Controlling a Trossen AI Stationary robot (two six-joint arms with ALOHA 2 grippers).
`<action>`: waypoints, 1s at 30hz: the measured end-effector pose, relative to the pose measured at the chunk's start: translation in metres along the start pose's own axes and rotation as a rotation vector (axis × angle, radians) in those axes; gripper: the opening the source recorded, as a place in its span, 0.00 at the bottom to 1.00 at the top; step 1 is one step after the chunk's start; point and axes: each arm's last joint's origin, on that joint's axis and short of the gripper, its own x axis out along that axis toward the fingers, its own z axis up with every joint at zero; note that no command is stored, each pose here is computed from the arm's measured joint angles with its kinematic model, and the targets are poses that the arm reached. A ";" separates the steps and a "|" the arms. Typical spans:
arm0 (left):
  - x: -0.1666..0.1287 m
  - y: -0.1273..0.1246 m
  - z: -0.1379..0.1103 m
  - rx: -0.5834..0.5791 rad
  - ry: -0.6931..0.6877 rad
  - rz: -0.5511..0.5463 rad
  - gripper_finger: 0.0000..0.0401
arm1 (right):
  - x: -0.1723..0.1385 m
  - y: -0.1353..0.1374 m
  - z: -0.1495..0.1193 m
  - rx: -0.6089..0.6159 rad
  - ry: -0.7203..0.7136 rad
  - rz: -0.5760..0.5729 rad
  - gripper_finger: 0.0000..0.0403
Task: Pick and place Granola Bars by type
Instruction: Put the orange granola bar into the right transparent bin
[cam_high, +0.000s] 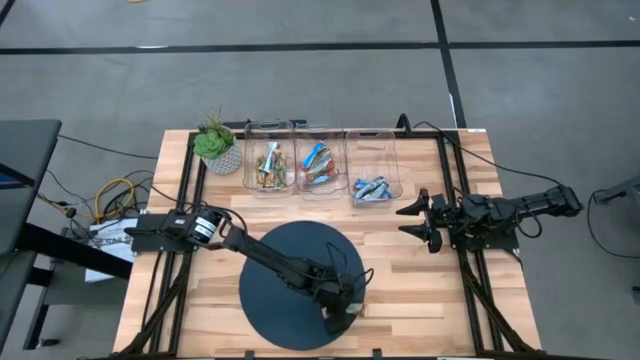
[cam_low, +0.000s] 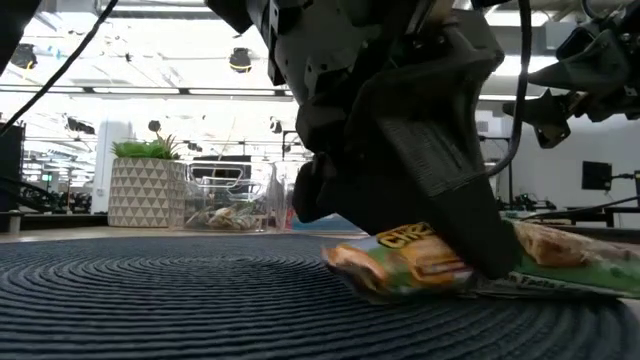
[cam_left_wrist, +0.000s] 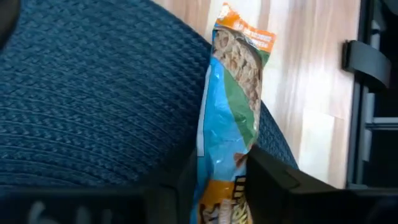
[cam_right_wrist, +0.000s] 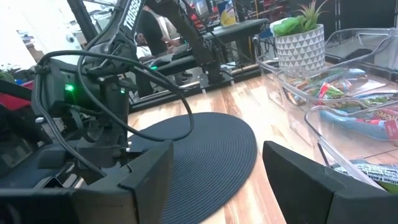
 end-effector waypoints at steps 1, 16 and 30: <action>0.000 0.001 0.001 -0.002 0.006 -0.015 0.25 | 0.000 0.000 0.000 0.000 0.000 0.000 0.60; -0.063 0.007 0.043 0.104 -0.155 -0.022 0.13 | 0.000 0.000 0.000 0.000 -0.001 0.000 0.60; -0.173 0.064 0.074 0.106 -0.221 0.364 0.12 | 0.000 0.000 0.000 0.001 -0.001 0.000 0.60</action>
